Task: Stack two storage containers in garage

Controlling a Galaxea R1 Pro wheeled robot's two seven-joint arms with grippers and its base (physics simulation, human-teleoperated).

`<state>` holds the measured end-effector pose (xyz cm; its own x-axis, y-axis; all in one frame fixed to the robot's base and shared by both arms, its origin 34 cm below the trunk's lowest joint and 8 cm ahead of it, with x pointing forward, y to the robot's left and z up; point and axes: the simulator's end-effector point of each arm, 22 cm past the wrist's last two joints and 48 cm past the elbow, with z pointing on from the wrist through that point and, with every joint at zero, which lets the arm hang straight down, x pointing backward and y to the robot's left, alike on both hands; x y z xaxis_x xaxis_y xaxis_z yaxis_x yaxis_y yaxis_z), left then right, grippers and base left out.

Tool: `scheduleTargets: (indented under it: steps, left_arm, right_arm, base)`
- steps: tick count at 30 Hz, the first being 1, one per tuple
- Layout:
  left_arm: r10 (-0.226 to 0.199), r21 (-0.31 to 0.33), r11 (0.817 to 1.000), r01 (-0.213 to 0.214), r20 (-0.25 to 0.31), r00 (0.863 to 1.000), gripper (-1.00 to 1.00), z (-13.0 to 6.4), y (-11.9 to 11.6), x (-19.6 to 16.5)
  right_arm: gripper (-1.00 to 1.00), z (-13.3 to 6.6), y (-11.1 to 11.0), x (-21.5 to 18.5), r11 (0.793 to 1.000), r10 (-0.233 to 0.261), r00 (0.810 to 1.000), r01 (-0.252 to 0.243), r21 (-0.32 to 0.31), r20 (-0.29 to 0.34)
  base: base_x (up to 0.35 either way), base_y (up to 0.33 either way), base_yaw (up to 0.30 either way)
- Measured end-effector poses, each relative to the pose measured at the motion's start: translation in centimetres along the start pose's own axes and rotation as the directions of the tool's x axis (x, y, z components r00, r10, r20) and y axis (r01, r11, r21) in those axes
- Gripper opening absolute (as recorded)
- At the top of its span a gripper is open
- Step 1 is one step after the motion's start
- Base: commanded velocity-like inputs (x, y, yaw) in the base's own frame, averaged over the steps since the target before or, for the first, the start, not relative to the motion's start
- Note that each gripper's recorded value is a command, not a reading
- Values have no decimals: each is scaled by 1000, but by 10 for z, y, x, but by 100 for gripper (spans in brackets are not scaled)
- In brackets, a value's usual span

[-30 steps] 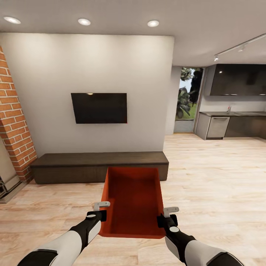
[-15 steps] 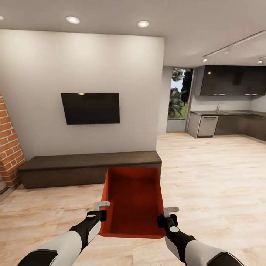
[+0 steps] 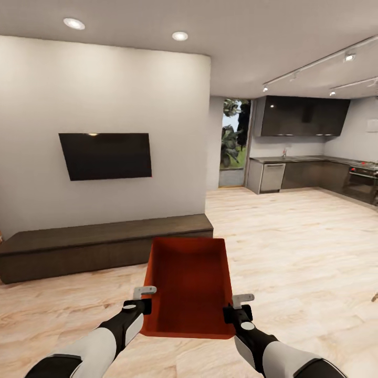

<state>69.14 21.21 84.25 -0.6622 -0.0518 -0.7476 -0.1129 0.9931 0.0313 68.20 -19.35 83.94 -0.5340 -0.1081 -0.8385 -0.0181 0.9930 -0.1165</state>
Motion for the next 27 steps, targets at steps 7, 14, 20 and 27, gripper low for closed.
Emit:
scheduleTargets:
  steps: [7,14,20,27]
  left_arm:
    - [0,0,1000,0,3,1000,-100,-1,0,-2]
    - [0,0,1000,0,4,1000,-100,-1,0,-2]
    - [0,0,1000,0,4,1000,-100,-1,0,-2]
    - [0,0,1000,0,4,1000,-100,-1,0,-2]
  right_arm:
    - [-100,-1,0,-2,1000,0,1000,0,0,3]
    - [-100,-1,0,-2,1000,0,1000,0,0,4]
    - [-100,-1,0,-2,1000,0,1000,0,0,4]
    - [-100,-1,0,-2,1000,0,1000,0,0,4]
  base:
    - [0,0,-238]
    - [0,0,-241]
    - [0,0,-242]
    - [0,0,-242]
